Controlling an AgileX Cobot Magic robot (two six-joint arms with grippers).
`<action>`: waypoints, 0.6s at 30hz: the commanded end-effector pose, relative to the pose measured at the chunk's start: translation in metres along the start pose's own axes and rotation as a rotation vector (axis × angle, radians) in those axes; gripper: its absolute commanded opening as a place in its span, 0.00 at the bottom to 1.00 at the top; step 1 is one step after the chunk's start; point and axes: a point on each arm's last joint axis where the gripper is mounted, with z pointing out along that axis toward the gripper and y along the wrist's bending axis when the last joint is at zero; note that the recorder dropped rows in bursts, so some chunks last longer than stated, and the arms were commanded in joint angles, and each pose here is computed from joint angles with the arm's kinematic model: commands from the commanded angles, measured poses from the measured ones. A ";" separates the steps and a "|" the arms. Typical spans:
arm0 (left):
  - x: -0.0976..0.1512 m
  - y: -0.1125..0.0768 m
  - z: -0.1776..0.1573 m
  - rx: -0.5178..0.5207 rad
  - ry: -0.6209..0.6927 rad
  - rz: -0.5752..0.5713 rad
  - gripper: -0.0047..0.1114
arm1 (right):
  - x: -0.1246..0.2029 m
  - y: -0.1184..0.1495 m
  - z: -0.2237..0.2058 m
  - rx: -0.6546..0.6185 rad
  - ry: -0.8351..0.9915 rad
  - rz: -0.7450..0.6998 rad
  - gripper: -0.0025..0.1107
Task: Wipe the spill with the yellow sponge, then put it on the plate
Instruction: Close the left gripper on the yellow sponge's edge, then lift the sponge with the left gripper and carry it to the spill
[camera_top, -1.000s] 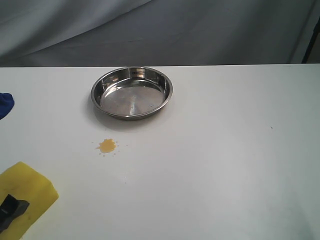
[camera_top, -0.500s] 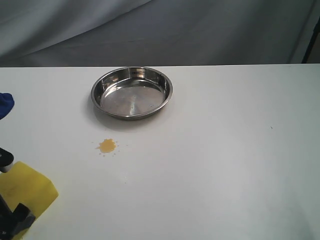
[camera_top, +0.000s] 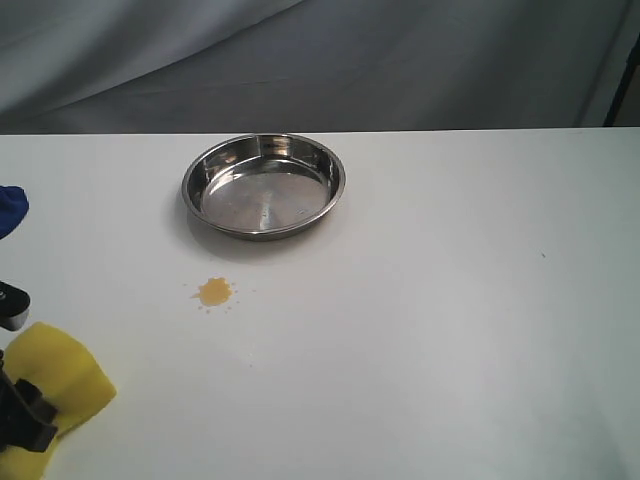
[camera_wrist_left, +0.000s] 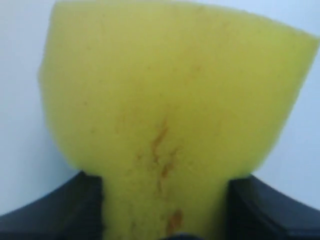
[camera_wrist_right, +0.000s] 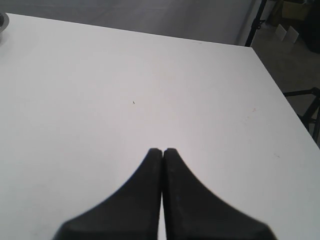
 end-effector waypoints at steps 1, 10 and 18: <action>-0.020 0.002 -0.011 0.047 0.011 0.005 0.04 | 0.001 0.000 0.001 0.002 -0.001 0.007 0.02; -0.046 0.007 -0.028 0.072 -0.007 0.032 0.04 | 0.001 0.000 0.001 0.002 -0.001 0.007 0.02; -0.030 0.002 -0.030 0.129 0.169 0.109 0.04 | 0.001 0.000 0.001 0.002 -0.001 0.007 0.02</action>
